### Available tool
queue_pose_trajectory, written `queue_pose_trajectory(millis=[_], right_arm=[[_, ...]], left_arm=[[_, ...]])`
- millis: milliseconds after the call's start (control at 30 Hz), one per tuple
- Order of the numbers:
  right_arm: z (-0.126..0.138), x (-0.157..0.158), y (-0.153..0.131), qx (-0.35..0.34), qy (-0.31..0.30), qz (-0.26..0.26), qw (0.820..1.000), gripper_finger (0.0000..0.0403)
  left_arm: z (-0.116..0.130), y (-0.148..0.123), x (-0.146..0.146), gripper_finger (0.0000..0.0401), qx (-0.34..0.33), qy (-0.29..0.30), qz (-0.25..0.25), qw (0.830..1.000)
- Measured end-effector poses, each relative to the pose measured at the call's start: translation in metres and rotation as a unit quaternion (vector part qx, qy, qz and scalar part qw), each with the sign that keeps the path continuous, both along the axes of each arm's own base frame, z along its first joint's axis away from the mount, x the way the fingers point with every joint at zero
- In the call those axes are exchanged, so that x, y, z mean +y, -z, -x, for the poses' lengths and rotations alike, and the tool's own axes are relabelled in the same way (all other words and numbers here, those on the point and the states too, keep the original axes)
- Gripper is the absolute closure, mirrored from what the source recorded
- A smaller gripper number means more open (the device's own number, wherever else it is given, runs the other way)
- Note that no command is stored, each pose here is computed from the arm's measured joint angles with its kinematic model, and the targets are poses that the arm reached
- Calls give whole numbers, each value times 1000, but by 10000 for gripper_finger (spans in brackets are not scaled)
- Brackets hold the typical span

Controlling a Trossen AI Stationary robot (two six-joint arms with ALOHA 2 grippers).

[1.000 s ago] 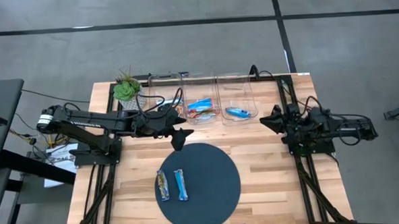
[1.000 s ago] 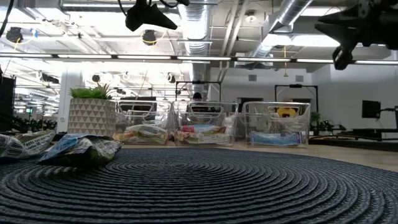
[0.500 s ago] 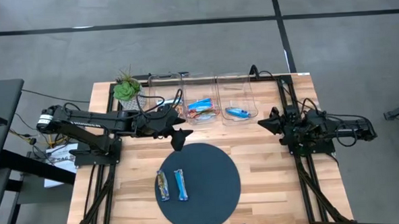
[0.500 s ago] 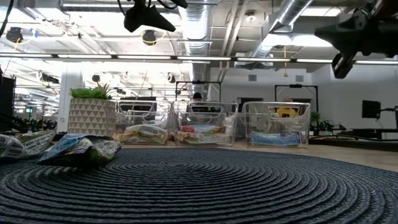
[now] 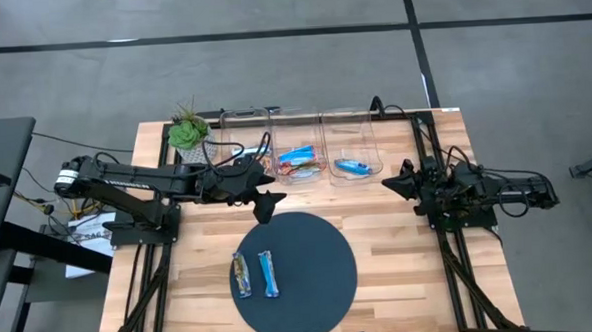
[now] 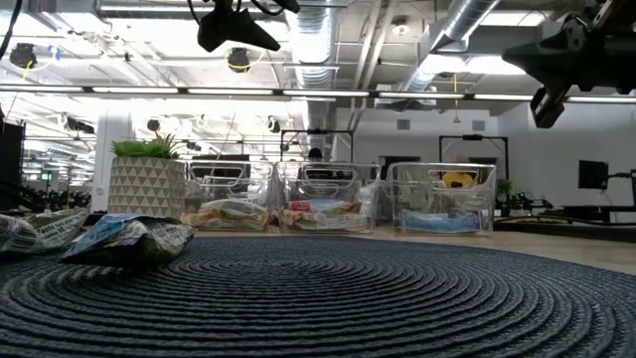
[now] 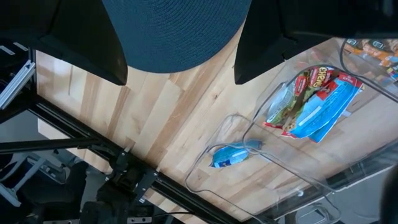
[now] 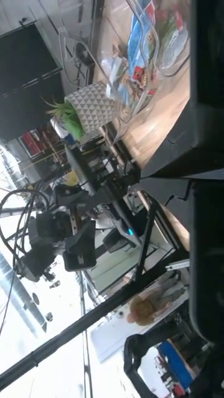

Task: Pick and place Granola Bars by type
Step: Put the blue bar into the right transparent bin

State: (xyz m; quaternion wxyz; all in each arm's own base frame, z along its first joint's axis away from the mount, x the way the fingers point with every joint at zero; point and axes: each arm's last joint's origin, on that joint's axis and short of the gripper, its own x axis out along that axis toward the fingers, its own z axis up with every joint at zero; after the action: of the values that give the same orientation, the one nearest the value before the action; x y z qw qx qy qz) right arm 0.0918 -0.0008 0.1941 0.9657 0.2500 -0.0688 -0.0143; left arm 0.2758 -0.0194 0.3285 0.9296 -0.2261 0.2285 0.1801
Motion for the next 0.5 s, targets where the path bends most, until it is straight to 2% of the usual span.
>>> queue_pose_trajectory(millis=[233, 333, 500], right_arm=[[0, 0, 0, -1, 0, 0, 1000, 402], [-3, 0, 9, -24, -1, -8, 1000, 402], [-4, 0, 14, -15, -2, -12, 1000, 402]], left_arm=[[0, 0, 0, 111, 0, 0, 1, 1000], [0, 0, 0, 111, -2, -3, 6, 1000], [0, 0, 0, 111, -2, -3, 6, 1000]])
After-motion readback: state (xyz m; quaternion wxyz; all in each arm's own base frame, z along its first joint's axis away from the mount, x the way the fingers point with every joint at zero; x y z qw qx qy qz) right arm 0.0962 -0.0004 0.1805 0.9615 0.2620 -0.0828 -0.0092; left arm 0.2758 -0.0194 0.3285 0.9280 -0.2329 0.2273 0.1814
